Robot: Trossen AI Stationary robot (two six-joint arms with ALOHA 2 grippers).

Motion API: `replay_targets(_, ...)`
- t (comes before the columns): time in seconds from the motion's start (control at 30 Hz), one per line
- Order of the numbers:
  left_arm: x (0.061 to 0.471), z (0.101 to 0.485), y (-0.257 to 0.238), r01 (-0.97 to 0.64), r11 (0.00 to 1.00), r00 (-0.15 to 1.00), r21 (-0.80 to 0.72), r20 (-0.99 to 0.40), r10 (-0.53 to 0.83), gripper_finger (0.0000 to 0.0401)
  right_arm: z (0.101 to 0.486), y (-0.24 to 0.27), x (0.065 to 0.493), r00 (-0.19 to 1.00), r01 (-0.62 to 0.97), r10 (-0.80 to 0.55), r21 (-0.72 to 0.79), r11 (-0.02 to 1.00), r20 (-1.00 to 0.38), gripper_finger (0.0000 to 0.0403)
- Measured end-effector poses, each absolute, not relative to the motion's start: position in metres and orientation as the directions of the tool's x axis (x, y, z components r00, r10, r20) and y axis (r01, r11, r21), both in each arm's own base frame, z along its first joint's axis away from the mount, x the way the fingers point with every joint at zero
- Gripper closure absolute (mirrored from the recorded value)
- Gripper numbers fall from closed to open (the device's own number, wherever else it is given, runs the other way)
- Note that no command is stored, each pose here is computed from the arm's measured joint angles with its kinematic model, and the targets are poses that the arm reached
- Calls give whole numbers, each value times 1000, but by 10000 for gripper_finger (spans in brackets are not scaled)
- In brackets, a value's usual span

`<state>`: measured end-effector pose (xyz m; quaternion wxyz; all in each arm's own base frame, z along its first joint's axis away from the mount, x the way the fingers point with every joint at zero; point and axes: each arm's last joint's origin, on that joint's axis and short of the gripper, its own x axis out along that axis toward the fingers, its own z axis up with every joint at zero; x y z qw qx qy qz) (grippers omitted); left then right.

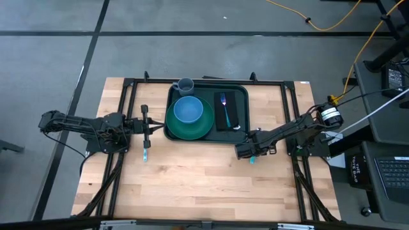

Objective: Set up tray
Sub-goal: Put the green spoon on top of the black napkin to the left of the purple fork

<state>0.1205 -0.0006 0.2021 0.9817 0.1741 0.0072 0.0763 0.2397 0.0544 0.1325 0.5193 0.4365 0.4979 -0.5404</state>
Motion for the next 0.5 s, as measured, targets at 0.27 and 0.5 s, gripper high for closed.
replay_targets(0.27, 120, 202, -1, -148, 928, 988, 343, 13, 152, 400, 132, 54, 240, -80, 996, -133, -85, 32, -988, 254)
replay_targets(0.5, 120, 202, -1, -148, 928, 988, 343, 14, 152, 396, 132, 53, 237, -103, 993, -162, -110, 33, -981, 254)
